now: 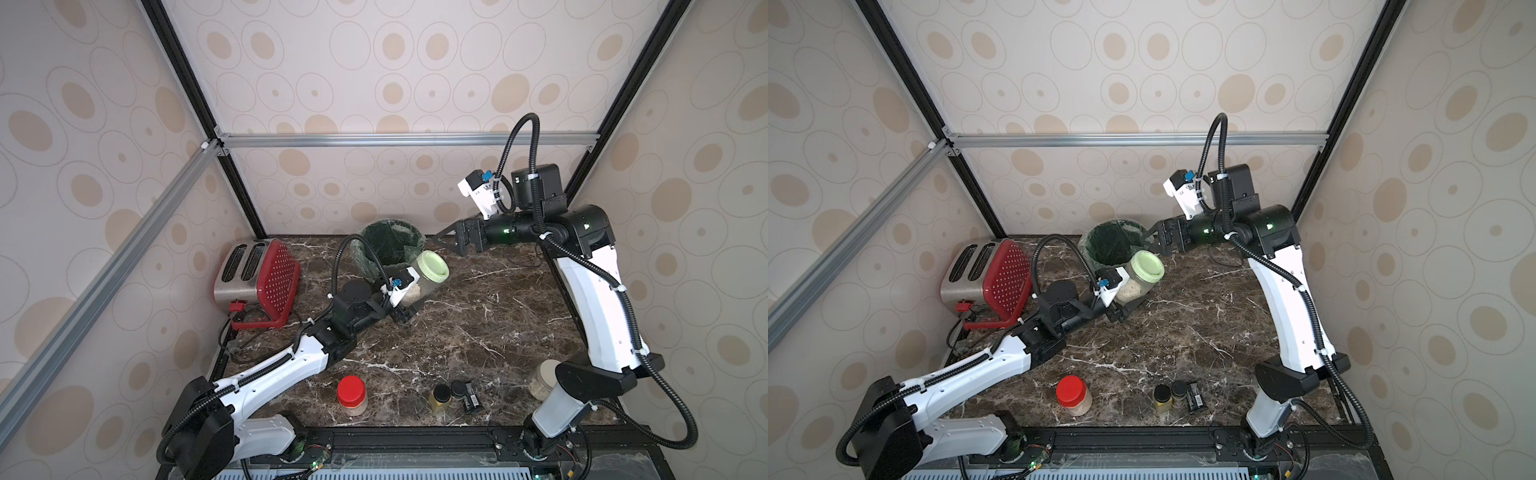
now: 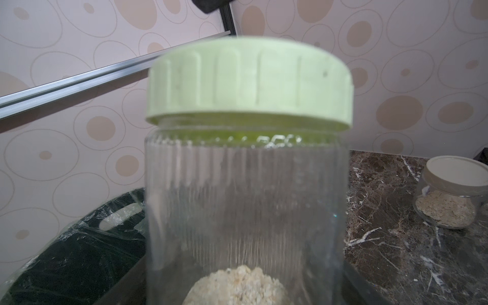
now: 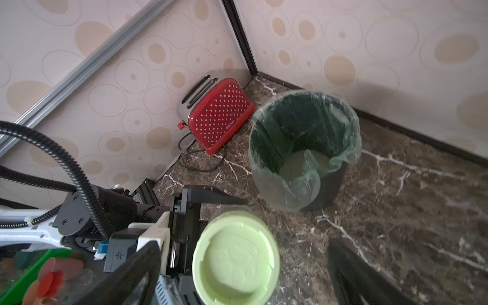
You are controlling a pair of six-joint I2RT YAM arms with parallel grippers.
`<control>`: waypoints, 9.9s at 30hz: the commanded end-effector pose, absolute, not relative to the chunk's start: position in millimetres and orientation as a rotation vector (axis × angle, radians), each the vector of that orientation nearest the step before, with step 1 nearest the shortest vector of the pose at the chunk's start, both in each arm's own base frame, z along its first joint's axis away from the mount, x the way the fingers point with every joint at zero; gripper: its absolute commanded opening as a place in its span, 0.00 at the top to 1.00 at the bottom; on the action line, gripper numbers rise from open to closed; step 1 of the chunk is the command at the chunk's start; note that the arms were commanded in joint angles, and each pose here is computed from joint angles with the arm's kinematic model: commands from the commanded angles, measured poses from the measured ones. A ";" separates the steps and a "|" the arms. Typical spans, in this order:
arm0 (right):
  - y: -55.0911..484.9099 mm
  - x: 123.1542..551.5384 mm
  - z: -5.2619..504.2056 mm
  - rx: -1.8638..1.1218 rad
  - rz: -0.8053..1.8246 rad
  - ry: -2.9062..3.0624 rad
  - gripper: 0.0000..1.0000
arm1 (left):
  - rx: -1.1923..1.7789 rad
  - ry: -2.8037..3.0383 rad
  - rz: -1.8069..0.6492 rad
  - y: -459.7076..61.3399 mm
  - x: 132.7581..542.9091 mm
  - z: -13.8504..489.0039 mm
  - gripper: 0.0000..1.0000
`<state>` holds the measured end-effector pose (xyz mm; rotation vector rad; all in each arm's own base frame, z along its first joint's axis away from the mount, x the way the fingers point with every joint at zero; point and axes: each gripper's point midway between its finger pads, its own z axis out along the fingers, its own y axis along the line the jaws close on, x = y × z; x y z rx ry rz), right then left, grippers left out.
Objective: Empty expired oatmeal from jars
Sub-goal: Unscrew the lid from the jar, then place the lid at the center of the board.
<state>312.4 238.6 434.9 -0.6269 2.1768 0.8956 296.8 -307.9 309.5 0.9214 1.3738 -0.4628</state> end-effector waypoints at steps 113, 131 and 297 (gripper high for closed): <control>267.4 291.5 386.1 -0.669 0.911 2.411 0.01 | 0.869 1.221 -0.464 -298.7 287.2 357.0 1.00; 279.1 286.4 375.9 -0.740 0.938 2.426 0.05 | 0.869 1.225 -0.458 -298.6 288.1 356.0 1.00; 121.5 350.3 73.5 -0.091 0.231 2.830 0.00 | 0.671 1.469 -0.292 -235.6 303.8 378.2 1.00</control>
